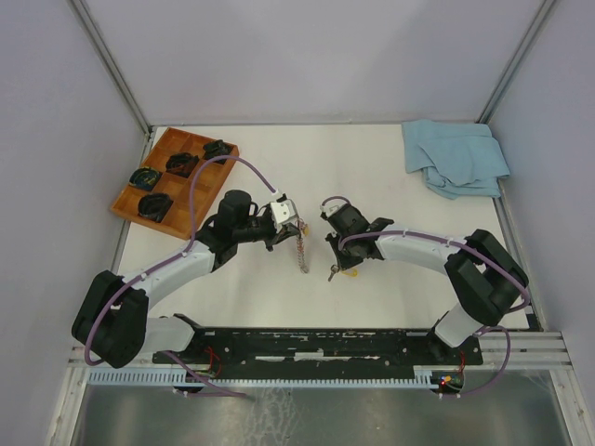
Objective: Put the keys on the keyring
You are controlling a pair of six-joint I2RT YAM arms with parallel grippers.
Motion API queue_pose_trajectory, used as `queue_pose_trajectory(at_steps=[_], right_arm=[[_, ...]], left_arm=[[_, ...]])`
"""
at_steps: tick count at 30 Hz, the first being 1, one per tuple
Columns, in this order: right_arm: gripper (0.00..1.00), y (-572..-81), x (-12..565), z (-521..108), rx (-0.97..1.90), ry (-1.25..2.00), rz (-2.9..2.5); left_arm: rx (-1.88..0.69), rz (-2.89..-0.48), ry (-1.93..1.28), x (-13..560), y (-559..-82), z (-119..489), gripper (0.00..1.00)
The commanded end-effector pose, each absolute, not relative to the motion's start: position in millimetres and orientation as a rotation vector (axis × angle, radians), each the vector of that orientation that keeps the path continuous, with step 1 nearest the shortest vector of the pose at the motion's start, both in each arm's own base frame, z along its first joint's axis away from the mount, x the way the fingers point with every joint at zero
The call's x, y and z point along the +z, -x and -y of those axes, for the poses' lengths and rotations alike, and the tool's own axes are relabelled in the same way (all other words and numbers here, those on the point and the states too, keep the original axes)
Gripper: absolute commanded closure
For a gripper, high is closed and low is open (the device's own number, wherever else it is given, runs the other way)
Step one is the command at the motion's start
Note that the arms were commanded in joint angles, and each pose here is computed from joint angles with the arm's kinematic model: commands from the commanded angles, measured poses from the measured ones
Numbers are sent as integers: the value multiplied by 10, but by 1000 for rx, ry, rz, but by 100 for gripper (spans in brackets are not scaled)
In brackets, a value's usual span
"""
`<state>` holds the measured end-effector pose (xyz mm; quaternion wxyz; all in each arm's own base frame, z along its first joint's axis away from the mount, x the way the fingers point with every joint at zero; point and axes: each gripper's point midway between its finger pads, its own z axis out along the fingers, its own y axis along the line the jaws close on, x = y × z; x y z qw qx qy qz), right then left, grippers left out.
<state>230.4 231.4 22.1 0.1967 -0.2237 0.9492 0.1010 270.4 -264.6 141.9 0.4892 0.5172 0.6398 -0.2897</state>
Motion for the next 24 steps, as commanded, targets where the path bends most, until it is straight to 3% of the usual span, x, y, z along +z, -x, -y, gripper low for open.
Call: queue_pose_trajectory(at_steps=[1,15,24], right_arm=[[82,-2432,381,-2410,302,625,-2604],[75,-2421,314,-2456,305,739,-2616],[80,-2391,339,-2505,349,772,-2616]], left_arm=[[-676,-1534,-1277,1472,-2711,2637,97],[-681,-1535,-1284,1473,-2702,2638,97],[-683,-1537,-1286,1466,-2700,2640,97]])
